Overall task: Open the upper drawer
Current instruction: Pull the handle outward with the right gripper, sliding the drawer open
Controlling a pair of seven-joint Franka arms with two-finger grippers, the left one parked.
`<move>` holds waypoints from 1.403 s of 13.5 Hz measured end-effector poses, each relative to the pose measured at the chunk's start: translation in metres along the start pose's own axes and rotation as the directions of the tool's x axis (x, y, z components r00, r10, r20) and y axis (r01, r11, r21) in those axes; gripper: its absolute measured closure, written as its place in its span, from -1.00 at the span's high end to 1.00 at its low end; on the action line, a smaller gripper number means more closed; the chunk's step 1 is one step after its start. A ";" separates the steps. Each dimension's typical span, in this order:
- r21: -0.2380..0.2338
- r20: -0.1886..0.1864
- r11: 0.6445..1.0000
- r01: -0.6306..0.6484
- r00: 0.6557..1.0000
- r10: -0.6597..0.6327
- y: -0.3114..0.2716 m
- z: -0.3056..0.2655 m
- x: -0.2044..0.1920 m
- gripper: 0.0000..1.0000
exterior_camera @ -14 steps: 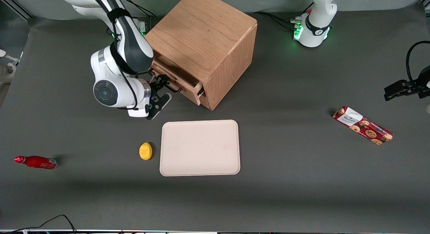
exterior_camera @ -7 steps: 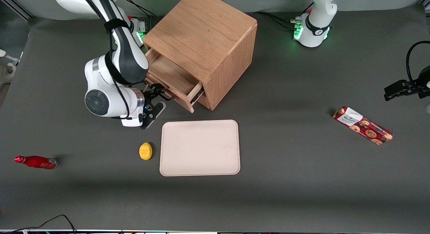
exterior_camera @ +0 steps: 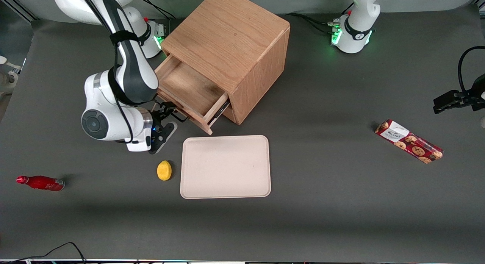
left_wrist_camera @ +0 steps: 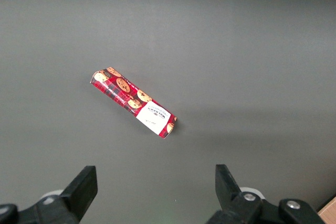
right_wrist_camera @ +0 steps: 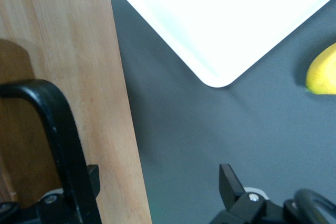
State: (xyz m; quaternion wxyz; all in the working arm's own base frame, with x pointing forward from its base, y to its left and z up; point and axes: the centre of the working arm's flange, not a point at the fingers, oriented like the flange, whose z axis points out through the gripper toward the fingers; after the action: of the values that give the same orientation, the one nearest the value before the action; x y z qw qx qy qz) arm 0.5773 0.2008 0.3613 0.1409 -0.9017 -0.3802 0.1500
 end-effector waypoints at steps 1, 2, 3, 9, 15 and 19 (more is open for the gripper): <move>-0.002 -0.002 1.000 0.003 1.000 -0.003 0.003 -0.001 -0.001 1.00; -0.005 -0.004 1.000 0.008 1.000 -0.008 0.006 -0.002 -0.001 1.00; -0.009 -0.006 1.000 0.014 1.000 -0.014 0.010 -0.004 -0.001 1.00; -0.040 -0.018 0.998 0.051 0.999 -0.051 0.037 -0.015 -0.001 1.00; -0.058 -0.025 0.996 0.070 0.997 -0.072 0.051 -0.021 0.000 1.00; -0.077 -0.026 0.992 0.101 0.994 -0.104 0.066 -0.026 0.000 1.00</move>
State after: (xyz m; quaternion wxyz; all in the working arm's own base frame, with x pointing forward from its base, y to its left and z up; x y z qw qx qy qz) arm 0.6296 0.1528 0.3606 0.1197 -0.8879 -0.4293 0.1144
